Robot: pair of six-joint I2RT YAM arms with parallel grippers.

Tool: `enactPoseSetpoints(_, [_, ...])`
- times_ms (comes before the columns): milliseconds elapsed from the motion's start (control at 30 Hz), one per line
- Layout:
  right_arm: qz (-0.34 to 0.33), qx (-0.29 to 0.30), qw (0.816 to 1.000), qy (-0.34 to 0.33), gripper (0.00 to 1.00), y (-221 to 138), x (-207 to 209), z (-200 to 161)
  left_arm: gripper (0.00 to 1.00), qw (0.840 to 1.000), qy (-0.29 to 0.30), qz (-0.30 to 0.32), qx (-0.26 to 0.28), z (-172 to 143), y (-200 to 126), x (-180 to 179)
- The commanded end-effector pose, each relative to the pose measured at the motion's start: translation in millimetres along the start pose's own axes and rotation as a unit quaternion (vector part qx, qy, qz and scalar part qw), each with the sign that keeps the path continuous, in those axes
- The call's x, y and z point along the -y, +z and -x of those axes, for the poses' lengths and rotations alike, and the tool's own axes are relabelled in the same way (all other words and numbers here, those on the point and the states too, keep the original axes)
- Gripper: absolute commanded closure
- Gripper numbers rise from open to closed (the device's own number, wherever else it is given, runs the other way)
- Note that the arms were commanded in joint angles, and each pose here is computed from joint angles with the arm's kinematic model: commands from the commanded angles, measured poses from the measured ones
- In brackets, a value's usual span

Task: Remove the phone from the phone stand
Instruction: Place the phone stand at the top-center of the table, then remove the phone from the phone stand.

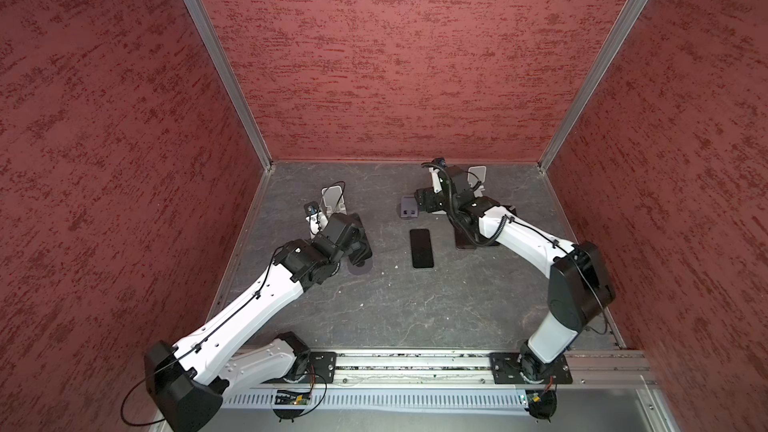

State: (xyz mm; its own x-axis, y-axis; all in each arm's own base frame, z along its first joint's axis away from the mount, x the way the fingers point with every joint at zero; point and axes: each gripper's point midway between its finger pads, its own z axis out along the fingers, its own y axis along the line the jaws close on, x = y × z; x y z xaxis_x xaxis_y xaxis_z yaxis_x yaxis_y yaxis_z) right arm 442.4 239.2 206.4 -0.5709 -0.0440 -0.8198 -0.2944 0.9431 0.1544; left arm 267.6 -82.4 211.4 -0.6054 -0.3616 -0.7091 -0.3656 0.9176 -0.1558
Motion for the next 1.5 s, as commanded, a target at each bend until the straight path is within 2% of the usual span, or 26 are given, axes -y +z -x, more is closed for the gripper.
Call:
enactPoseSetpoints(0, [-0.019, 0.02, 1.0, 0.015, 0.1, -14.2, 11.5, 4.7, 0.0, 1.0, -0.007, -0.009, -0.015, -1.0, -3.1, 6.3])
enactPoseSetpoints(367, [-0.042, 0.016, 0.999, 0.022, 0.09, -38.2, 30.0, -27.9, 0.0, 0.999, 0.011, -0.017, -0.032, -18.9, 1.5, 27.0])
enactPoseSetpoints(633, [-0.05, 0.008, 0.999, 0.015, 0.08, -40.1, 36.8, -47.3, 0.0, 0.998, 0.021, -0.011, -0.062, -34.1, 13.8, 38.4])
enactPoseSetpoints(1000, [-0.053, 0.041, 0.998, 0.017, 0.05, -63.3, 42.5, -43.3, 0.0, 0.996, 0.006, -0.027, -0.08, -42.2, 40.6, 56.1])
enactPoseSetpoints(1467, [-0.065, 0.05, 0.997, 0.007, 0.01, -73.8, 49.2, -46.4, 0.0, 0.996, 0.003, 0.005, -0.091, -43.3, 70.4, 56.2])
